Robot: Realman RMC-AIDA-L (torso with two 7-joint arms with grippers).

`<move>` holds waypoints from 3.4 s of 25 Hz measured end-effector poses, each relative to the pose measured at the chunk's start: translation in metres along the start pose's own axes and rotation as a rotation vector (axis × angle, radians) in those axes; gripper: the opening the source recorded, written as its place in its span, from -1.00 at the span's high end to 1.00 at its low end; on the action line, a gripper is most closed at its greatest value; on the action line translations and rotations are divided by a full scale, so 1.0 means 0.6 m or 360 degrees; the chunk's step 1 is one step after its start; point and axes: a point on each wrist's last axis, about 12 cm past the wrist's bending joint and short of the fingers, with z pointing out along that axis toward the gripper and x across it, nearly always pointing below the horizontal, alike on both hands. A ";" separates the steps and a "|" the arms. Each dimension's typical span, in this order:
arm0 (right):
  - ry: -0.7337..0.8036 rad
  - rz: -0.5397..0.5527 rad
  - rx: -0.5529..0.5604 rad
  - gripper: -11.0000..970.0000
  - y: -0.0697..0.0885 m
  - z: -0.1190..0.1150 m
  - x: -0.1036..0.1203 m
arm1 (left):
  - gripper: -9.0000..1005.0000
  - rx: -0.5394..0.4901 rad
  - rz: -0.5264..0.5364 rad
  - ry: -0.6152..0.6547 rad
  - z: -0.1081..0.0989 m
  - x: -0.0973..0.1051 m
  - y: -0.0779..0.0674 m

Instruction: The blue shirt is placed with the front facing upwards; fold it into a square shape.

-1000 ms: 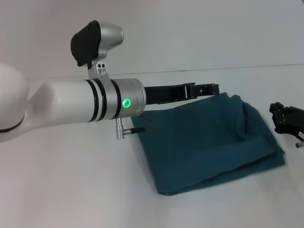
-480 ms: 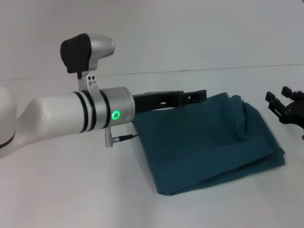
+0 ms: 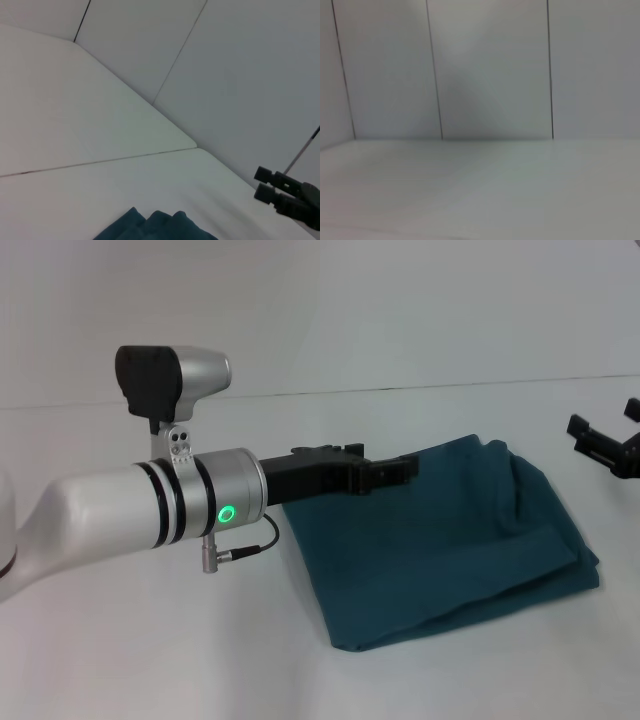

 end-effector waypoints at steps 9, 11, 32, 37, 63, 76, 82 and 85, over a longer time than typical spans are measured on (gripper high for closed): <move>0.0235 -0.0062 0.0048 -0.95 -0.011 -0.003 0.020 | -0.71 0.0019 0.0041 -0.0152 -0.026 0.003 0.004; 0.0275 -0.0079 0.0060 -0.95 -0.012 -0.004 0.026 | -0.71 0.0018 0.0047 -0.0167 -0.030 0.002 0.005; 0.0448 -0.0237 -0.0044 -0.95 0.009 0.002 0.048 | -0.71 0.0055 0.0042 -0.0218 -0.035 -0.009 -0.001; 0.0486 -0.0281 -0.0128 -0.95 0.028 0.012 0.054 | -0.71 0.0056 0.0044 -0.0223 -0.035 -0.010 -0.001; 0.0440 -0.0228 -0.0132 -0.95 0.030 0.017 0.048 | -0.70 0.0050 0.0059 -0.0243 -0.036 -0.018 -0.003; 0.0460 -0.0194 0.0047 -0.94 -0.001 -0.002 0.054 | -0.70 0.0050 0.0055 -0.0244 -0.036 -0.017 -0.003; 0.0472 -0.0196 0.0024 -0.71 0.007 0.004 0.057 | -0.70 0.0056 0.0057 -0.0242 -0.036 -0.017 -0.004; 0.0473 -0.0187 0.0031 -0.49 0.007 0.005 0.057 | -0.70 0.0061 0.0058 -0.0240 -0.036 -0.017 -0.004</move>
